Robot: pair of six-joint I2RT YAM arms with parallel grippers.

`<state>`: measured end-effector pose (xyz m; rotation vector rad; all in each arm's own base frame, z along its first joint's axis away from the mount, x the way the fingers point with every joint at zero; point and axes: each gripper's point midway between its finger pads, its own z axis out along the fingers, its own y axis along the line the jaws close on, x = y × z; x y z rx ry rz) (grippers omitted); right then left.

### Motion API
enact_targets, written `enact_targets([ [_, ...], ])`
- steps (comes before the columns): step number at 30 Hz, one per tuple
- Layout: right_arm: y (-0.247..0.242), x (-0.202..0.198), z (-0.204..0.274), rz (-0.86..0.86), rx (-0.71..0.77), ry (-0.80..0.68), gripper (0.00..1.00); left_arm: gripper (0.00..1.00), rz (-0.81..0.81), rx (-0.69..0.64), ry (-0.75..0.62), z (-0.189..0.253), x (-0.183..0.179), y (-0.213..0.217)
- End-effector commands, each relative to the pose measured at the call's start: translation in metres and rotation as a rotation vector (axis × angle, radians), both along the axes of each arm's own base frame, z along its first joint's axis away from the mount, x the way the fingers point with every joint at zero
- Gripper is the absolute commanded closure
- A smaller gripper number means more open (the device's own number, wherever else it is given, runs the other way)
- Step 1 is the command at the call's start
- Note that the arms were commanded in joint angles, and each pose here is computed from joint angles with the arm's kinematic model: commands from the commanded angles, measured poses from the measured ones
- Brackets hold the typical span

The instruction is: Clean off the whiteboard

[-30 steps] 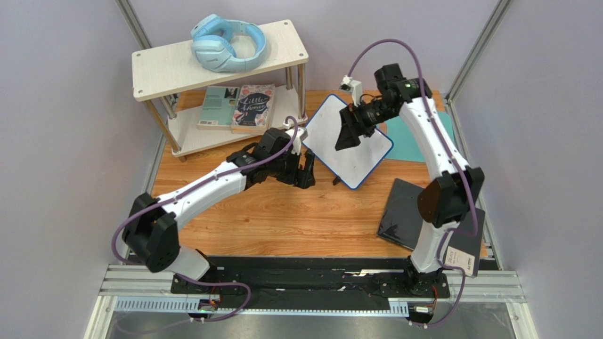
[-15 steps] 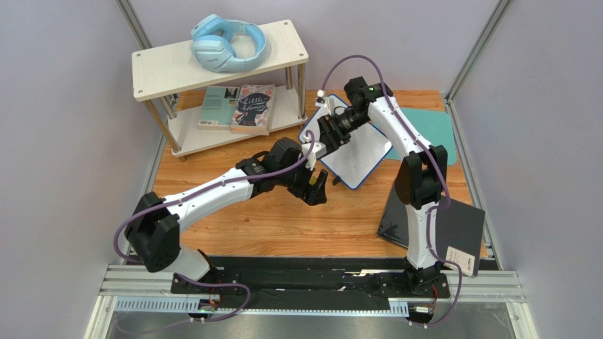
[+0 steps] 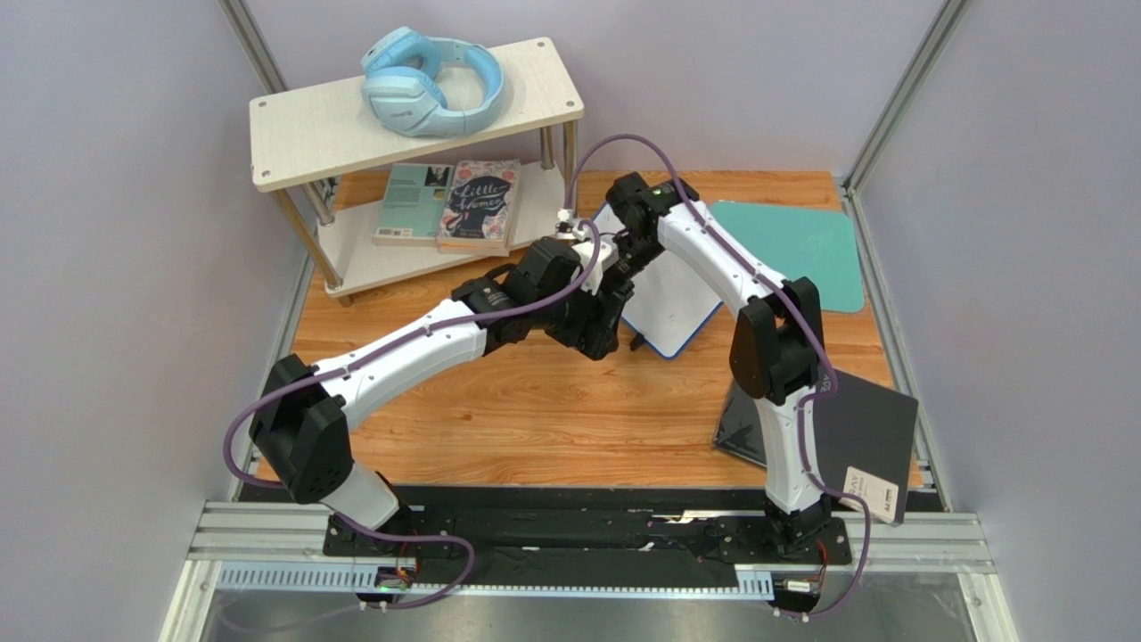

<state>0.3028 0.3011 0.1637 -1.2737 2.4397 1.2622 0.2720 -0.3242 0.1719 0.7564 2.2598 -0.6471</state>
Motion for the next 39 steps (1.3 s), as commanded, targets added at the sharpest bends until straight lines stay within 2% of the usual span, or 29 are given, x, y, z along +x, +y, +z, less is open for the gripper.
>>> enact_targets([
  [1, -0.009, -0.038, 0.002, 0.044, -0.056, 0.114, 0.39, 0.04, 0.056, -0.031, -0.07, 0.027, 0.019, 0.007],
  [9, -0.014, -0.038, -0.01, 0.039, -0.104, 0.119, 0.6, 0.04, 0.06, -0.056, -0.082, 0.036, 0.01, 0.022],
  [11, -0.012, -0.037, -0.01, 0.036, -0.092, 0.123, 0.71, 0.04, 0.044, -0.075, -0.066, 0.037, 0.0, 0.024],
  [14, -0.005, -0.036, -0.007, 0.029, -0.06, 0.146, 0.74, 0.04, 0.036, -0.087, -0.035, 0.03, -0.012, 0.029],
  [16, -0.002, -0.034, -0.001, 0.028, -0.039, 0.145, 0.72, 0.04, 0.058, -0.078, -0.028, 0.024, -0.014, 0.034],
  [21, 0.005, -0.04, 0.019, 0.055, 0.045, 0.154, 0.58, 0.04, 0.107, -0.031, 0.005, 0.002, -0.012, 0.041],
  [29, 0.006, -0.043, 0.028, 0.073, 0.08, 0.148, 0.39, 0.04, 0.117, -0.024, 0.004, -0.001, 0.0, 0.033],
  [39, 0.011, -0.036, 0.019, 0.043, 0.069, 0.171, 0.39, 0.06, 0.009, -0.125, 0.071, 0.005, -0.009, 0.0],
])
